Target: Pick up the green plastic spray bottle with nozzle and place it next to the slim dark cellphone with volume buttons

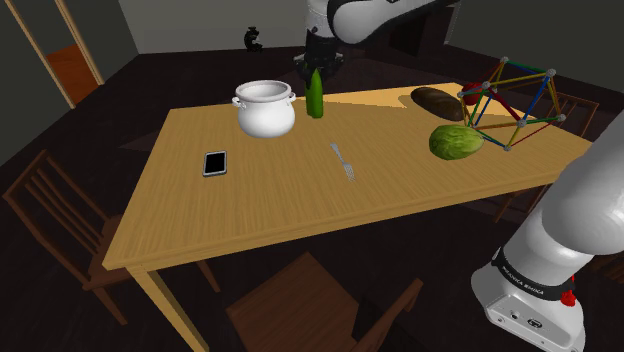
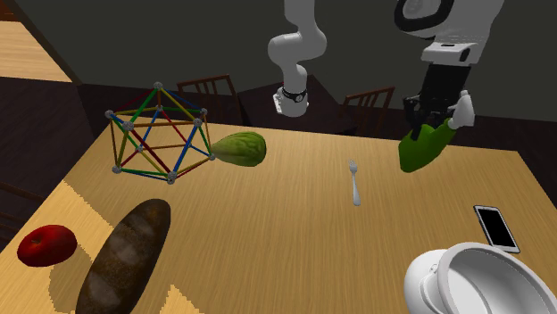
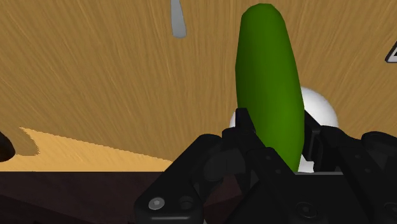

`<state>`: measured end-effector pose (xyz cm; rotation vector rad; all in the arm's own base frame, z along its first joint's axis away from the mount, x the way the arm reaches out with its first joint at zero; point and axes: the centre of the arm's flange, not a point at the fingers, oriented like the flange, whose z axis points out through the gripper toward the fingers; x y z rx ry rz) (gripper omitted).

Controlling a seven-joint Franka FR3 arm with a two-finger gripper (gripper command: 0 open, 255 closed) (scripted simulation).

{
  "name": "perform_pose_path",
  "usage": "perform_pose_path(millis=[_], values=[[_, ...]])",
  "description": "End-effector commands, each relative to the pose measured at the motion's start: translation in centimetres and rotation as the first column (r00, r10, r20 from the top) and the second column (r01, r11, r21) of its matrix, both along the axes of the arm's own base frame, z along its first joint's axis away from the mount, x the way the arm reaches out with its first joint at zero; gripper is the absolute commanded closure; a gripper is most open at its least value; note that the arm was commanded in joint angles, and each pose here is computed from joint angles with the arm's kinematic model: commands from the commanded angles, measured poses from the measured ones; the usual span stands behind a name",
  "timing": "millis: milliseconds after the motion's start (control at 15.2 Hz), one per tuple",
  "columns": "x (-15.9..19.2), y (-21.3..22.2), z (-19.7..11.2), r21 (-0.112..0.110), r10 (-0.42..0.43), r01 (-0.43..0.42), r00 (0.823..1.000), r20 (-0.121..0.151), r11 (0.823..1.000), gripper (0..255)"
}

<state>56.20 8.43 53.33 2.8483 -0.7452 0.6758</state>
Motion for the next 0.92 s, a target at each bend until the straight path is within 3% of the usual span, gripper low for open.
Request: perform_pose_path(millis=[0,858], values=[[0.8,2.3,-0.7,0.001,-0.002,0.002,1.000,0.001,1.000,255],[5.5,17.6,-7.0,0.001,-0.002,0.002,1.000,0.001,1.000,255]])
